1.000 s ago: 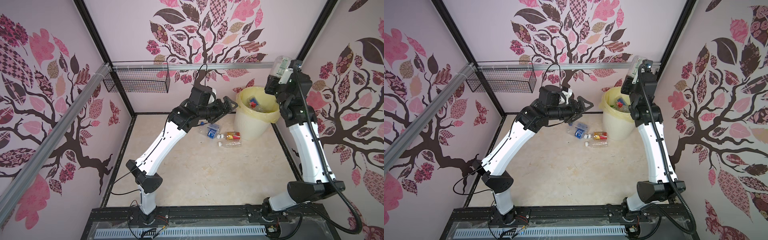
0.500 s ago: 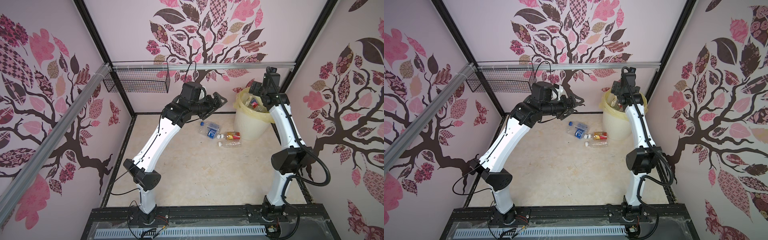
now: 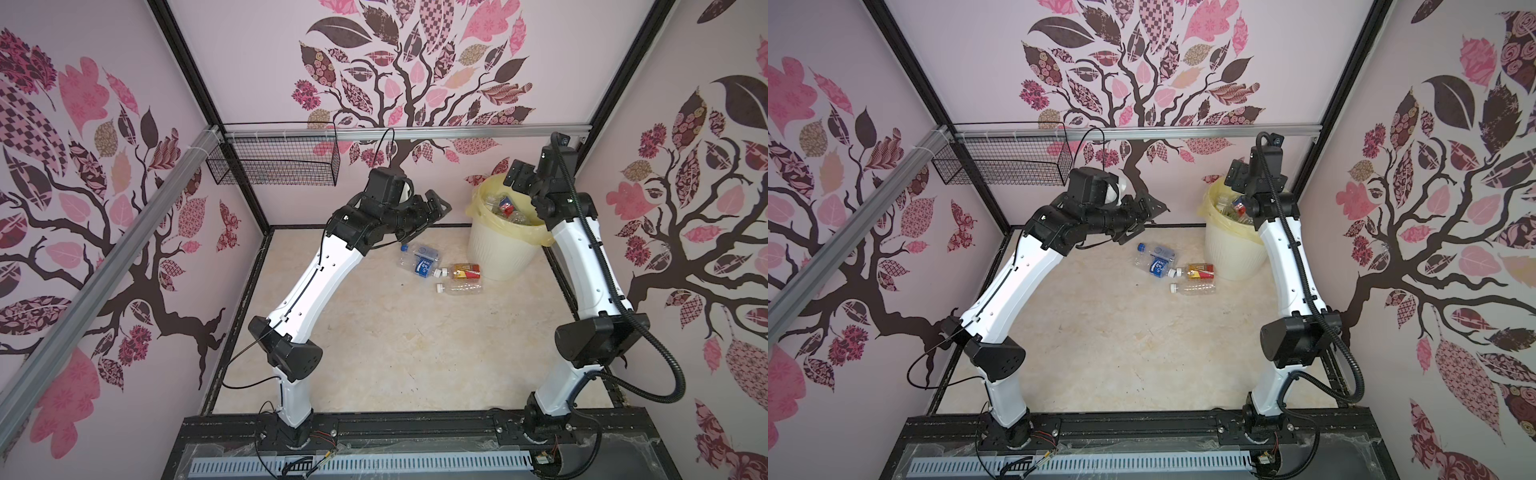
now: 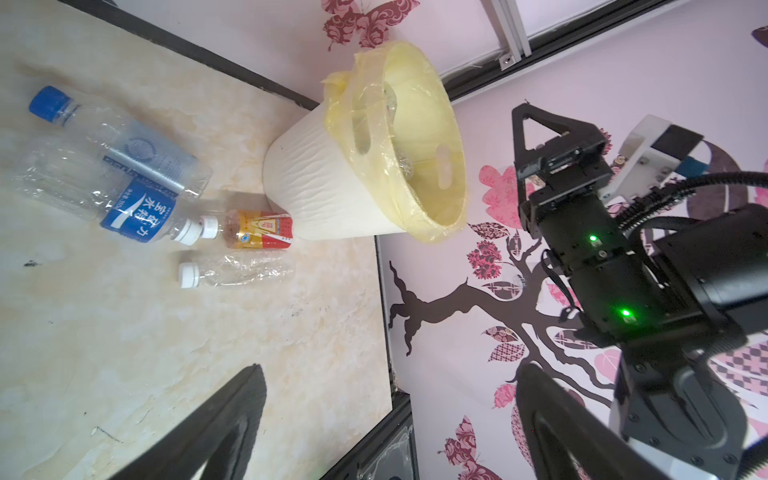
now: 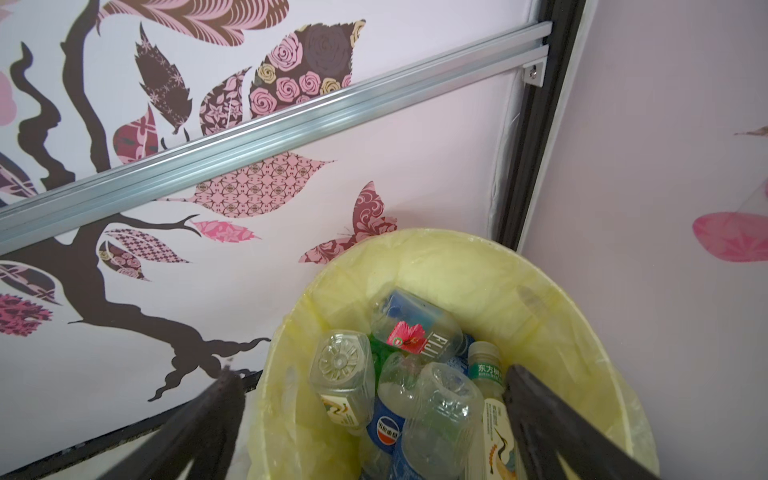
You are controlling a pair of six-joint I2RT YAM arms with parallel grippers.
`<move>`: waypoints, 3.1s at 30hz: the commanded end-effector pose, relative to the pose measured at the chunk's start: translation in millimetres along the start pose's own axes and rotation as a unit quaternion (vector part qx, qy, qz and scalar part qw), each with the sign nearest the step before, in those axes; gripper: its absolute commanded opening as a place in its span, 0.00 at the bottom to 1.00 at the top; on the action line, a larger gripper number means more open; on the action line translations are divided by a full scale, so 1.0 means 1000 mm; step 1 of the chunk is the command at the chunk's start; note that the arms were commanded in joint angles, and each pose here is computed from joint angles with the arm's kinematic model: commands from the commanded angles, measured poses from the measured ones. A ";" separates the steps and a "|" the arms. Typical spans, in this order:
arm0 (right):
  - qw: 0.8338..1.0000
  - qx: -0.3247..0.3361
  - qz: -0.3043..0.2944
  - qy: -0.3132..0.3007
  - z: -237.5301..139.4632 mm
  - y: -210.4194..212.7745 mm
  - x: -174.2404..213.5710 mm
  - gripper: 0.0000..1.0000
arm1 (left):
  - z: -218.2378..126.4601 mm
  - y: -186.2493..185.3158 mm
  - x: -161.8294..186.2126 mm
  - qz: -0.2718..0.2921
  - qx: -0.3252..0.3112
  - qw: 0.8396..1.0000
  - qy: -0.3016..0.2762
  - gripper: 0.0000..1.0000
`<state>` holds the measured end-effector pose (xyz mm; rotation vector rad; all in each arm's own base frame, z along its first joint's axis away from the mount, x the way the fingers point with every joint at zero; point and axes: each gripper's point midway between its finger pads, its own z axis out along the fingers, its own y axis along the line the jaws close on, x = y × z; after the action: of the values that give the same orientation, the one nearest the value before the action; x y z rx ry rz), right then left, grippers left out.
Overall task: Throw the plastic bottles in the bin
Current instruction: 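Withdraw the right gripper from the bin while the left gripper lowers toward the pile, then close the left gripper on the blue-labelled bottle's bottom end, then lift the blue-labelled bottle with the left gripper while the right gripper approaches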
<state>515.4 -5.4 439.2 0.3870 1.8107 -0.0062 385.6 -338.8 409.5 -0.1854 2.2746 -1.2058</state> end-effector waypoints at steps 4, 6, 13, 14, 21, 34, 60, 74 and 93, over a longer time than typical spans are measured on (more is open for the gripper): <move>0.998 -0.059 0.017 0.003 -0.057 0.026 0.005 1.00 | -0.002 0.047 0.003 -0.020 -0.085 0.996 -0.022 0.97; 0.997 -0.071 0.005 0.019 -0.067 0.039 0.022 0.99 | -0.003 0.061 0.004 -0.031 -0.102 0.994 -0.022 0.97; 0.991 -0.109 -0.005 0.082 -0.098 0.055 0.082 1.00 | 0.010 0.122 0.003 -0.098 -0.175 0.979 -0.019 0.97; 0.989 -0.112 -0.008 0.093 -0.103 0.054 0.091 1.00 | 0.015 0.129 0.002 -0.114 -0.177 0.977 -0.017 0.97; 0.981 -0.114 -0.038 0.149 -0.124 0.036 0.150 1.00 | 0.059 0.183 -0.001 -0.232 -0.180 0.956 -0.006 0.97; 0.967 -0.094 -0.091 0.221 -0.139 0.009 0.217 0.99 | 0.127 0.245 0.008 -0.310 -0.207 0.928 0.013 0.97; 0.966 -0.083 -0.103 0.223 -0.133 0.006 0.223 1.00 | 0.217 0.316 0.013 -0.310 -0.235 0.921 0.029 0.87; 0.958 -0.130 -0.094 0.239 -0.129 0.027 0.233 0.99 | 0.185 0.324 0.051 -0.267 -0.265 0.923 0.079 0.57; 0.888 -0.371 -0.023 0.271 -0.159 0.122 0.230 0.99 | 0.073 0.146 0.035 -0.154 -0.084 0.982 0.072 0.53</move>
<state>343.9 180.8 269.8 -0.1867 2.2560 0.6837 431.0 -310.7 247.4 -0.5964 2.5112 -1.1859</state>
